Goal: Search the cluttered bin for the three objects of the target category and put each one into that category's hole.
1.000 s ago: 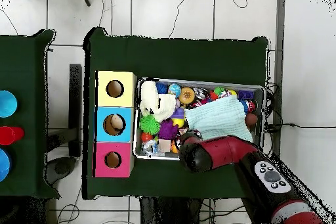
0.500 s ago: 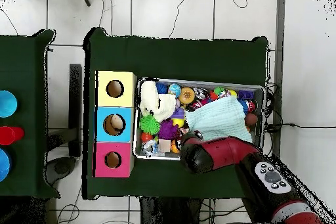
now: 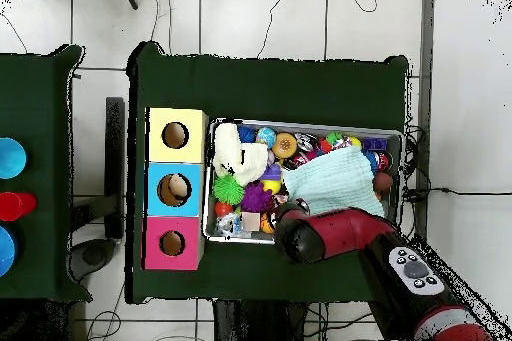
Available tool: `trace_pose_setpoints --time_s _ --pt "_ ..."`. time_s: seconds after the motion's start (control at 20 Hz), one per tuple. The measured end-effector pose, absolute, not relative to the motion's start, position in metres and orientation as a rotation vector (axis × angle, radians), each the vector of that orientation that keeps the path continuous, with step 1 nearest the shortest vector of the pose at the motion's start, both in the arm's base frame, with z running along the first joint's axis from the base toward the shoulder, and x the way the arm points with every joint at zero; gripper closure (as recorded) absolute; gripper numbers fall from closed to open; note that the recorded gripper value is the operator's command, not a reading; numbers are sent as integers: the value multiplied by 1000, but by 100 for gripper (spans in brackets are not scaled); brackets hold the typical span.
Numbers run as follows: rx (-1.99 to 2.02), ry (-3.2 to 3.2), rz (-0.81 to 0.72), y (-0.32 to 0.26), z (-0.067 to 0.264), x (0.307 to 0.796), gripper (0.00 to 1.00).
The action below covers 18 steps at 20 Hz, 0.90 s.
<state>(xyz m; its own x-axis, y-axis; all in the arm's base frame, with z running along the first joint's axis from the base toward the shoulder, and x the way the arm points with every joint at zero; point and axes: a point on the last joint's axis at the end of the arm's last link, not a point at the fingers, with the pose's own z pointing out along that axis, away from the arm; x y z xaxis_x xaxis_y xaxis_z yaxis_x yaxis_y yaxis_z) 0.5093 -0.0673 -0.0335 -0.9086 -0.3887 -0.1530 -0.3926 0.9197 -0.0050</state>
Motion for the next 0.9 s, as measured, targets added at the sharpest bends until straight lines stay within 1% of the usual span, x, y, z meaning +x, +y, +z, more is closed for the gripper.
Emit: trace_pose_setpoints --time_s 0.1,0.3,0.4,0.45,0.55,0.65,0.9 --pt "-590 2935 42 -67 -31 509 100" --pt "-557 2974 52 -63 -15 509 100" --pt "-542 3003 53 -61 -3 509 100" --pt "-528 3038 49 -59 10 508 100" --pt "-522 3057 47 -58 17 508 100" --pt "-515 3092 45 -55 32 508 100" --pt "-507 3120 47 -48 51 510 100"
